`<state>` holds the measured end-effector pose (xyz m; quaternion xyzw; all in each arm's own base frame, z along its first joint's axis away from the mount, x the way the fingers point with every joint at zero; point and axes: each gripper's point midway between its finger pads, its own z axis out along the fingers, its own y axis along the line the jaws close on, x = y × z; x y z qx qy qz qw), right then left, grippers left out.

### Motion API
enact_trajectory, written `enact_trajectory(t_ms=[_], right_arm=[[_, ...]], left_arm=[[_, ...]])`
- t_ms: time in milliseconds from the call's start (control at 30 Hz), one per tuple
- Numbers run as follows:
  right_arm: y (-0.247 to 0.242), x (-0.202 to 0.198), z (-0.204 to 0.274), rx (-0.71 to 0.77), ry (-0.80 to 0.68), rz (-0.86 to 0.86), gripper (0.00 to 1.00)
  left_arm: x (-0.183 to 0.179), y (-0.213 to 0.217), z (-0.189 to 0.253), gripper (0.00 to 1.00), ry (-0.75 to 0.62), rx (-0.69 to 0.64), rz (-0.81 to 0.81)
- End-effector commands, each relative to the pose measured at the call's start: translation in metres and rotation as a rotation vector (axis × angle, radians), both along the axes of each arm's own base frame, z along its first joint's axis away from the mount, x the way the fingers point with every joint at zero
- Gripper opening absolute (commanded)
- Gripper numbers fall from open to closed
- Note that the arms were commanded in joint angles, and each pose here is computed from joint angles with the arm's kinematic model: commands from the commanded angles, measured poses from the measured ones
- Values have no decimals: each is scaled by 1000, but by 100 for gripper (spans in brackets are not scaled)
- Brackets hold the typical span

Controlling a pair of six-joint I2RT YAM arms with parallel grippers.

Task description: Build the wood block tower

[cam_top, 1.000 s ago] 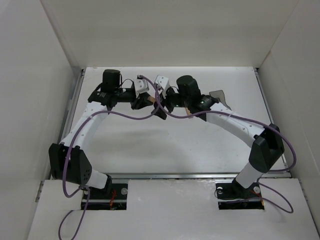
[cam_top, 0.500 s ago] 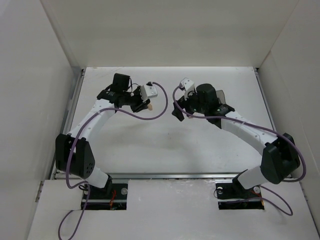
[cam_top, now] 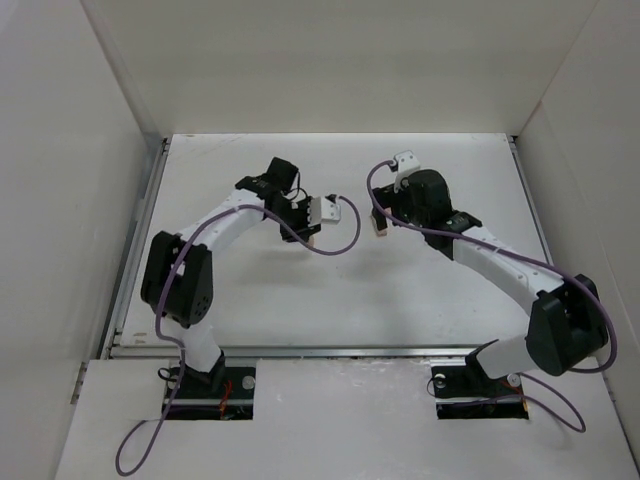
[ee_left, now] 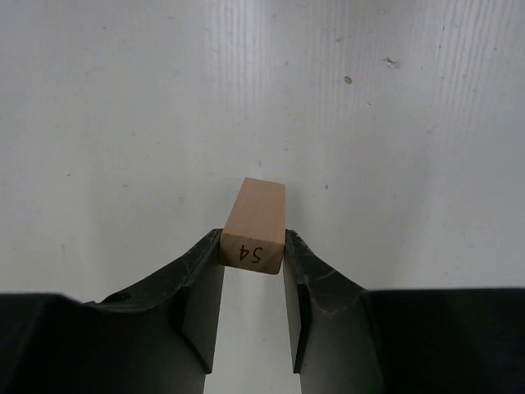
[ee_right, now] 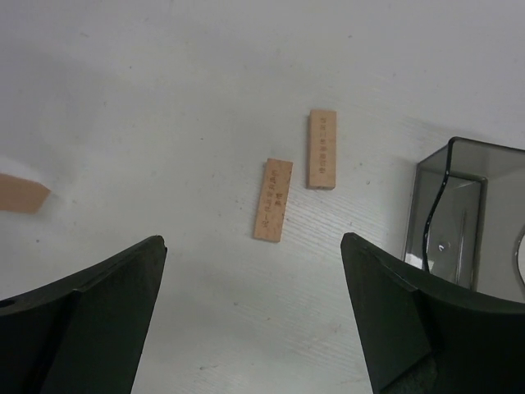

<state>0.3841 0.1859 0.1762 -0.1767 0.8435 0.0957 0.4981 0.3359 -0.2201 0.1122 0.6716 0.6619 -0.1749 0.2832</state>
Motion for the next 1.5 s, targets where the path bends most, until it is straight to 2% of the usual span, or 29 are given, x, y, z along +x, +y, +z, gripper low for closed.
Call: enact_trajectory(t_ms=[0, 133, 200, 367, 533, 733, 1067, 1467], right_arm=[[-13, 4, 36, 42, -96, -78, 93], [-20, 4, 36, 38, -101, -98, 93], [-20, 4, 36, 38, -101, -98, 93], [-18, 5, 33, 37, -91, -90, 93], [-20, 7, 34, 45, -97, -90, 93], [-20, 7, 34, 38, -100, -86, 93], [-18, 4, 30, 41, -88, -69, 93], [-16, 4, 26, 40, -78, -61, 93]], left_arm=[[-5, 2, -5, 0, 47, 85, -46], [18, 5, -11, 0, 54, 125, 106], [33, 6, -5, 0, 6, 129, 169], [42, 3, -6, 0, -29, 133, 233], [34, 1, -18, 0, 4, 127, 207], [25, -11, -17, 0, 57, 29, 155], [23, -5, -31, 0, 5, 69, 60], [16, -10, -31, 24, 11, 61, 10]])
